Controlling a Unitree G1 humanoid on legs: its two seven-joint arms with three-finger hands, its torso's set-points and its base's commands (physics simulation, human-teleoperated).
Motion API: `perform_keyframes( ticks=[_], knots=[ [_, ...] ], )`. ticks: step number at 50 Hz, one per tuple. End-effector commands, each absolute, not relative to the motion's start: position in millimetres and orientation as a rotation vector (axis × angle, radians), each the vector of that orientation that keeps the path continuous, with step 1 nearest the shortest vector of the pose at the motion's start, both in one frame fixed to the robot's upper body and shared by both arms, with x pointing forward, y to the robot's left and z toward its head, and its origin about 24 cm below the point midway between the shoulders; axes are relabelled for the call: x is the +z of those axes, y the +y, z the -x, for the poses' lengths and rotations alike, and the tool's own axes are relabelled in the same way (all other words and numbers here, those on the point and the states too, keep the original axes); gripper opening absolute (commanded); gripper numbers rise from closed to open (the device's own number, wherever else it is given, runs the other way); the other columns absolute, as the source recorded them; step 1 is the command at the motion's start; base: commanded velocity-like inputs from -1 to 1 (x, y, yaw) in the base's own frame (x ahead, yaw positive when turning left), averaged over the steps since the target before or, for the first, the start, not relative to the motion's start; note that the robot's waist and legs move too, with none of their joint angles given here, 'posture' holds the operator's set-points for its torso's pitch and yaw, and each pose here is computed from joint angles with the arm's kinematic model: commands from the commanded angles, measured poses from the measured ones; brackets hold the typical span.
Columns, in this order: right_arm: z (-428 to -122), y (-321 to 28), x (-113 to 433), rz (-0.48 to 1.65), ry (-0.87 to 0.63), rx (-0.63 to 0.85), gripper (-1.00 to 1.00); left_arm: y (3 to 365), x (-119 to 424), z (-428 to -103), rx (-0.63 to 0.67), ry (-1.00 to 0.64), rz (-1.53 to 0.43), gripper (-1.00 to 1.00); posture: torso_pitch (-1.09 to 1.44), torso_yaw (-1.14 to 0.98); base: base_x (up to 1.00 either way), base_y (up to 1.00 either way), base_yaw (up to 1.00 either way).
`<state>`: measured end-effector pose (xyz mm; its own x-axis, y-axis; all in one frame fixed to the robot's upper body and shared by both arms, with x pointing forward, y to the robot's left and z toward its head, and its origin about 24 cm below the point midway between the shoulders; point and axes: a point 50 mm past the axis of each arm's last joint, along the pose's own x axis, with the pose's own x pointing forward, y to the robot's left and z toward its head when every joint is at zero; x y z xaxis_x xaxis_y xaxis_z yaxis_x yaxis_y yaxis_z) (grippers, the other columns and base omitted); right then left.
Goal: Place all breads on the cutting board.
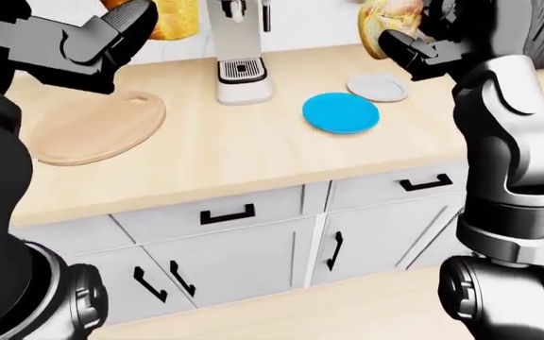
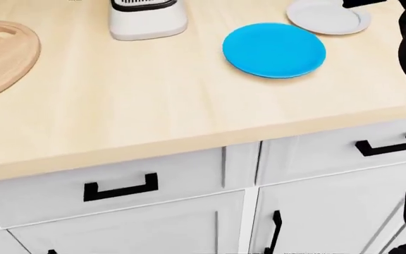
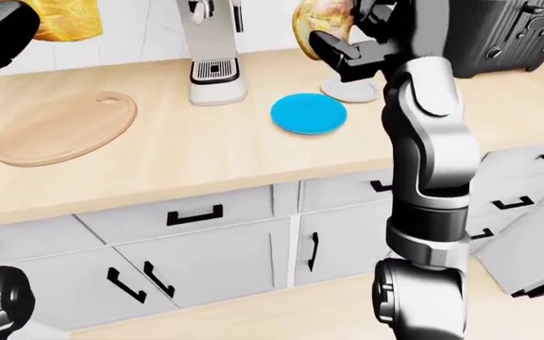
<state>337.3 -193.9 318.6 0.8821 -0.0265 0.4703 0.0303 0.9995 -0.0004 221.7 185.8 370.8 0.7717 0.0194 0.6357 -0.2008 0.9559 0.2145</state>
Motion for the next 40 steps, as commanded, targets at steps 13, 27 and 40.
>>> perform_keyframes(
  ticks=[13,27,40],
  knots=[
    [-324.5,-187.5,341.4,0.011,-0.610,-0.001,-1.00,194.5,386.5,-206.1,0.208,-0.790,-0.262,-1.00,0.00,0.00,0.00,0.16,0.00],
    [-324.5,-187.4,341.4,0.014,-0.611,0.003,-1.00,197.7,388.6,-202.3,0.229,-0.801,-0.267,-1.00,0.00,0.00,0.00,0.13,0.00],
    [-323.1,-185.9,341.7,0.012,-0.614,0.012,-1.00,204.9,391.2,-196.9,0.249,-0.805,-0.261,-1.00,0.00,0.00,0.00,0.37,0.00]
  ],
)
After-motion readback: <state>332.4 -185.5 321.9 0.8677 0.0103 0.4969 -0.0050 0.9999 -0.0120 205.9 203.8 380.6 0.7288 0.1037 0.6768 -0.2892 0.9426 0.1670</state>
